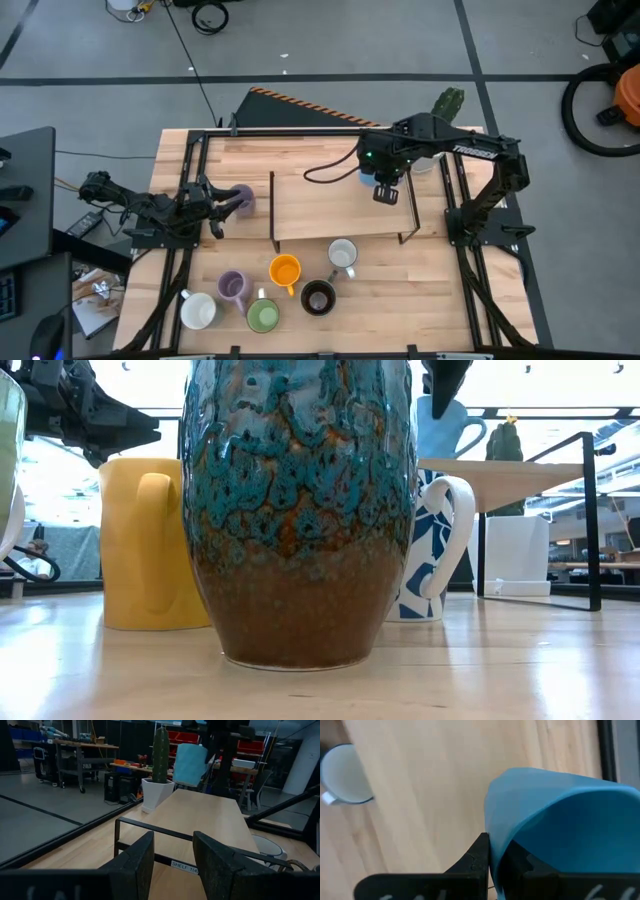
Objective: Place coffee mugs
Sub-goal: Put the blue cup on the shelf
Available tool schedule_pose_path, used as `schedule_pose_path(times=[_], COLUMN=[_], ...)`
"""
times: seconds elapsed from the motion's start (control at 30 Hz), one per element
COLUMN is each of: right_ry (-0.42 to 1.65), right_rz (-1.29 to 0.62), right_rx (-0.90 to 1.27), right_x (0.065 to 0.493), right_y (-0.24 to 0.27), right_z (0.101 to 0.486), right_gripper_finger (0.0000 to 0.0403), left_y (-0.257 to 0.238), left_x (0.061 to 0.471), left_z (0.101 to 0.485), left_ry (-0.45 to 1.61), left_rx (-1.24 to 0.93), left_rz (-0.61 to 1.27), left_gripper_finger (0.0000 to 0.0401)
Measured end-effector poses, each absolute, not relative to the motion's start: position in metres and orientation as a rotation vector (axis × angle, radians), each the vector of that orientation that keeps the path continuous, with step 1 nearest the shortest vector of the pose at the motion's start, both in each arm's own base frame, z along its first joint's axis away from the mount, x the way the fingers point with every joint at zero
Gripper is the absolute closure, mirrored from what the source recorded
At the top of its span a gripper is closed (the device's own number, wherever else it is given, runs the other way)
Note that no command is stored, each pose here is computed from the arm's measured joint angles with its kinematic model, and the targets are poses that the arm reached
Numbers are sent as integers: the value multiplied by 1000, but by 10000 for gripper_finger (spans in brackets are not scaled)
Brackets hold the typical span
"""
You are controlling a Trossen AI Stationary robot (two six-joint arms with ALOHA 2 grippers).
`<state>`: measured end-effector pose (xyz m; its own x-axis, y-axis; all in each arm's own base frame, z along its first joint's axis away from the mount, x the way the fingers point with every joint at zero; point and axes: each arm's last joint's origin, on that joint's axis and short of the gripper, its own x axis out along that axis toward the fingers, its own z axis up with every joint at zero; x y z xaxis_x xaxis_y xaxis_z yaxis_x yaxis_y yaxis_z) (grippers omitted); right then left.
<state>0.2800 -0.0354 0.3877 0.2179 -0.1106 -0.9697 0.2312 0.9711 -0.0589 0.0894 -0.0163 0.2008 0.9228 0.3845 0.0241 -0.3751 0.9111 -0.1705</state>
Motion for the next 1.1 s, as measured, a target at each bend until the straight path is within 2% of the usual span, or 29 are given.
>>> schedule_pose_path(times=[0.53,0.77,1.1], right_ry=[1389,1399,1418], right_rz=[-148,-198,-153], right_rx=[-9,119,147], right_x=[296,301,304], right_y=[-17,-14,-11], right_z=[374,368,365], right_gripper_finger=[374,374,373], left_y=[-16,-16,-16], left_x=[89,89,89], left_z=[200,200,200], left_ry=[-53,-53,-53], left_rx=[-161,-161,-161], left_rz=[392,392,392], left_gripper_finger=[260,260,260])
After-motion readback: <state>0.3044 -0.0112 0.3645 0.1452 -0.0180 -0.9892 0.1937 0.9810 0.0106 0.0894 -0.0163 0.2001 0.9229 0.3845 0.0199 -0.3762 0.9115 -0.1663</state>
